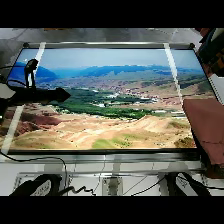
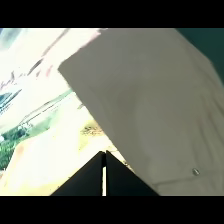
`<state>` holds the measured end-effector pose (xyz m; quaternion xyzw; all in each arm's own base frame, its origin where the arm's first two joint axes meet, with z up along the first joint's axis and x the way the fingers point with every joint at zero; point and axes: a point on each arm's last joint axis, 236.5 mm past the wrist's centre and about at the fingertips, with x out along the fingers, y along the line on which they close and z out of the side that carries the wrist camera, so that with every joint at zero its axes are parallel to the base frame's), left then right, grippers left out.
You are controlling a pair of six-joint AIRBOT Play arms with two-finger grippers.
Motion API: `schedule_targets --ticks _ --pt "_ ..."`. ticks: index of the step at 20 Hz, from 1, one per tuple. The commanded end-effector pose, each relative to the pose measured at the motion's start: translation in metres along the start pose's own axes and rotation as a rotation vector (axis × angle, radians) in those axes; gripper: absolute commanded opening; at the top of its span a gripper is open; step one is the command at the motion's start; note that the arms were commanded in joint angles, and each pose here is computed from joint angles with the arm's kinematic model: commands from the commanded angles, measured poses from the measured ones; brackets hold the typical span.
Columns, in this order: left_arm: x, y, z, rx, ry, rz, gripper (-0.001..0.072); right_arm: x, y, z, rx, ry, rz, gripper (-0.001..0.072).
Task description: Fold the clothes and pants, and hang the long-sleeved shirts on hangers.
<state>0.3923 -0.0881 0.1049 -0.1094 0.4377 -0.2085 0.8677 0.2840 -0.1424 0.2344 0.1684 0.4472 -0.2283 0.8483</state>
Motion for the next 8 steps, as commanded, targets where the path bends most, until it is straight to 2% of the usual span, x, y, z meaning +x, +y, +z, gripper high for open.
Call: schedule_targets --ticks 1,5,8 --pt "0.000 0.000 0.000 0.000 -0.001 0.001 0.0695 0.013 0.072 -0.001 -0.297 -0.025 0.033 0.0015" --pt "0.000 0.000 0.000 0.000 -0.001 0.001 0.0695 0.037 0.107 -0.011 -0.457 0.015 -0.010 0.0016" --pt "0.000 0.000 0.000 0.000 -0.002 0.001 0.0694 0.043 0.138 -0.031 -0.464 0.084 0.114 0.0017"
